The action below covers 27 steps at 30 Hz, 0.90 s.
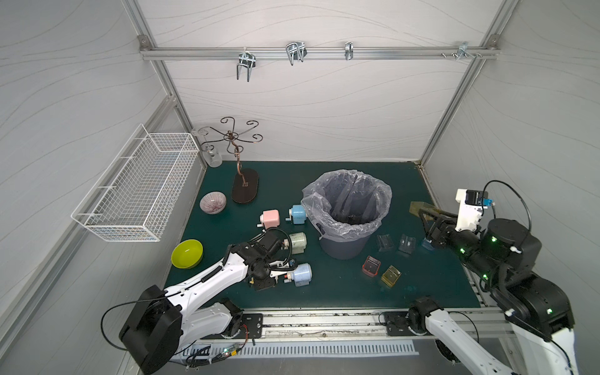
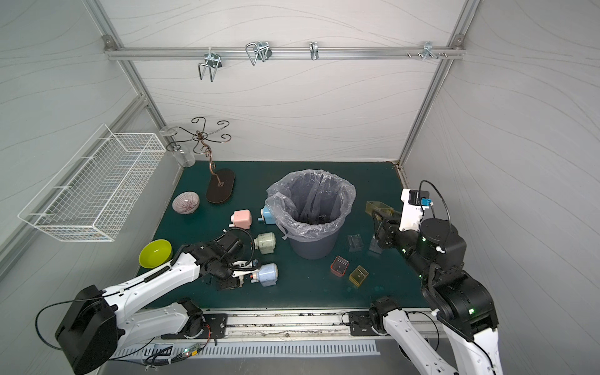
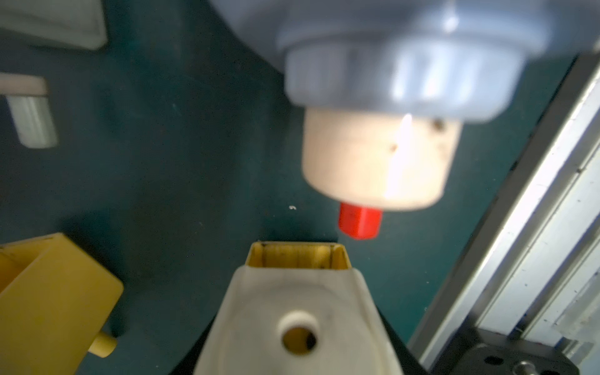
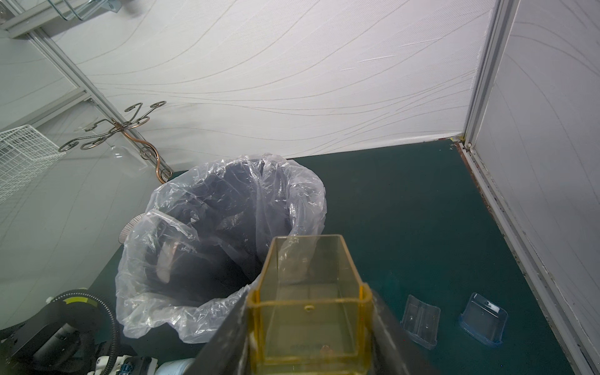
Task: Take out the pencil sharpener tray and clean the shavings
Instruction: Place the pencil sharpener at the center of the board.
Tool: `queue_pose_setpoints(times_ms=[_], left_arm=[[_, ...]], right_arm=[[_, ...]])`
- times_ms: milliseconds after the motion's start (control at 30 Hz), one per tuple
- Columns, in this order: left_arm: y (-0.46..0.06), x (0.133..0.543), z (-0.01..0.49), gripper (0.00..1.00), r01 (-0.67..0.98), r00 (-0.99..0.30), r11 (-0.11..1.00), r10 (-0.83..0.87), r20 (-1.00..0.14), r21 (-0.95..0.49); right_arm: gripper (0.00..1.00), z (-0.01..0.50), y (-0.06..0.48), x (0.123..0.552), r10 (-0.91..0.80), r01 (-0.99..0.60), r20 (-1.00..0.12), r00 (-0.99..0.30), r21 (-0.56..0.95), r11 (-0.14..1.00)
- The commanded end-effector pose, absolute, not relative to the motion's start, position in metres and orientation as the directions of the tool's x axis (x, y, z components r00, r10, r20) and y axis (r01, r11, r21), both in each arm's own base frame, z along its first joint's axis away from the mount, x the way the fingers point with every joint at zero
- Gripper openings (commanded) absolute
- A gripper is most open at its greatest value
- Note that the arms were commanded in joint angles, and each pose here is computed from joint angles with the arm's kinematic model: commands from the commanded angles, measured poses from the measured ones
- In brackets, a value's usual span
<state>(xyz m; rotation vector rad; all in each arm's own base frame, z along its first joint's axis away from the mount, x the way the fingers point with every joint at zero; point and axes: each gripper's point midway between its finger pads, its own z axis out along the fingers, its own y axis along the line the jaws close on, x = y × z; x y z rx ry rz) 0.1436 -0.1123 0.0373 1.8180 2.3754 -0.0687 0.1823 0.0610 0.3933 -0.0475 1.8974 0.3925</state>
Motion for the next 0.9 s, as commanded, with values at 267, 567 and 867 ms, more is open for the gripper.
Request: queue_pose_setpoints(times_ms=[267,567,867], left_arm=[[-0.104,0.146,0.039,0.58,0.950,-0.265,0.287,0.950,-0.168,0.124],[-0.103,0.149,0.042,0.74,0.945,-0.268,0.293,0.948,-0.173,0.141],[-0.109,0.168,0.064,1.00,0.921,-0.292,0.332,0.934,-0.207,0.201]], right_arm=[[0.00,0.388,0.071,0.178,0.136,-0.288,-0.928,-0.346,0.243,0.926],[0.15,0.367,0.087,0.181,0.130,-0.345,-0.910,-0.394,0.277,0.897],[0.00,0.298,0.011,0.172,0.301,0.202,-0.761,-0.574,0.224,0.953]])
